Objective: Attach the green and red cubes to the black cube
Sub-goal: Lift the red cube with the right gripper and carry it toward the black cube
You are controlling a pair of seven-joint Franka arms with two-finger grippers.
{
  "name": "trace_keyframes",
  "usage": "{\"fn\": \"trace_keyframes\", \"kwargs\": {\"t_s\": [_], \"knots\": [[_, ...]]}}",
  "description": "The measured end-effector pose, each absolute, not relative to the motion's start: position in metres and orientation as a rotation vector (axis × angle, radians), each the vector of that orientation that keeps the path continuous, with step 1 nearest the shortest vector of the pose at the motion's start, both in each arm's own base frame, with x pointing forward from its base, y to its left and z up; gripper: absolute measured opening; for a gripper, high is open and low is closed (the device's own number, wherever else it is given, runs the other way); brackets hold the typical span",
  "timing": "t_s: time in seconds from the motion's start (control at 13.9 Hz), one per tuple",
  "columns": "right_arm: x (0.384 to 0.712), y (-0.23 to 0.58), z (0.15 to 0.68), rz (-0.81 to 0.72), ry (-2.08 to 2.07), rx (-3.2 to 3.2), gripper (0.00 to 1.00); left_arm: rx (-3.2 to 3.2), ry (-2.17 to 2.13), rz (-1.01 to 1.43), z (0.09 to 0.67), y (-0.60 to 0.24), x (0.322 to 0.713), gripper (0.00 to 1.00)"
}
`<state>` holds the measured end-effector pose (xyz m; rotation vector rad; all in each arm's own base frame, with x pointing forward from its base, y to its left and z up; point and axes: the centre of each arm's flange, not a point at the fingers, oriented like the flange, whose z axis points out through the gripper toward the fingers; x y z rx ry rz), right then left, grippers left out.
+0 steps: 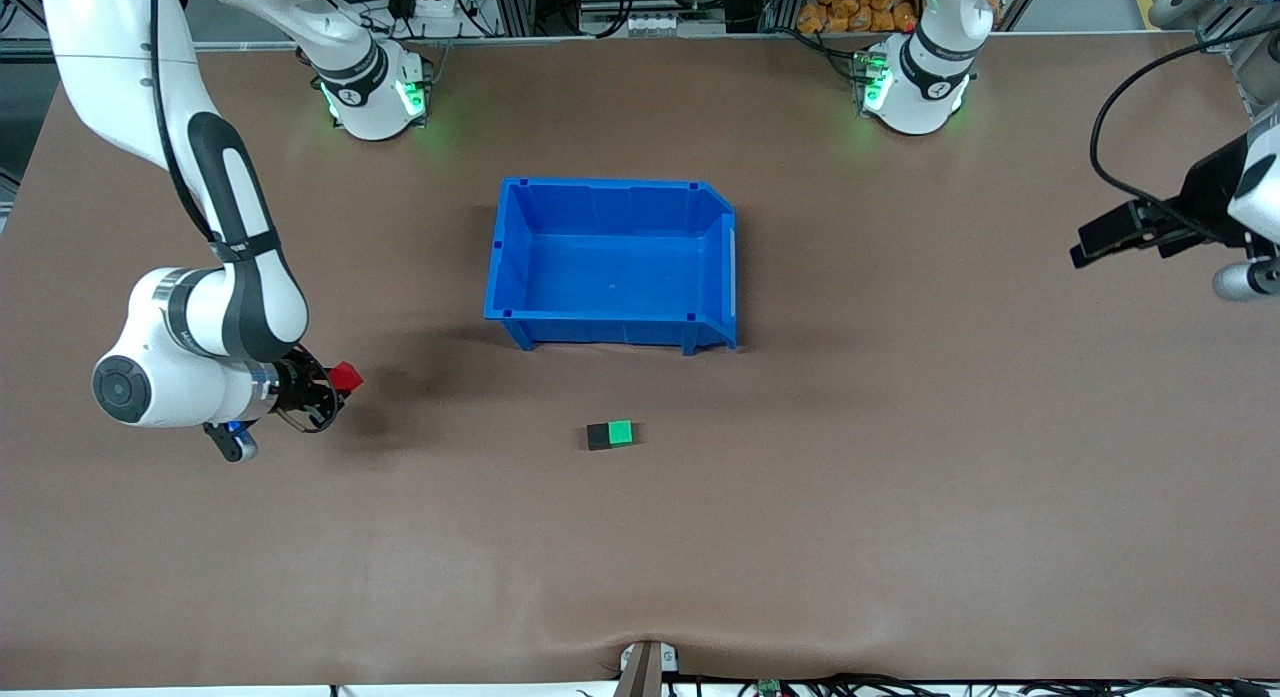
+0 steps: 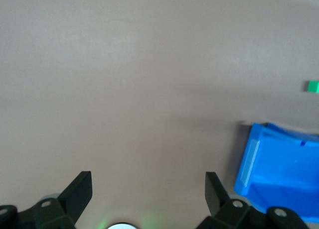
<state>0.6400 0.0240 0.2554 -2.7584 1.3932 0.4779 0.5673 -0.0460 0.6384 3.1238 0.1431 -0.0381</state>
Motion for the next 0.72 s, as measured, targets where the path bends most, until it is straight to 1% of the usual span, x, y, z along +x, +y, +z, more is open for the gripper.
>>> {"fn": "trace_keyframes", "kwargs": {"t_s": [0.36, 0.72], "knots": [[0.647, 0.032, 0.266, 0.453, 1.442, -2.717, 0.40, 3.161, -0.031, 0.037, 0.629, -0.044, 0.539, 1.00], [0.655, 0.062, 0.280, 0.418, 1.507, -2.679, 0.40, 3.163, -0.047, 0.059, 0.637, -0.039, 0.534, 1.00]]}}
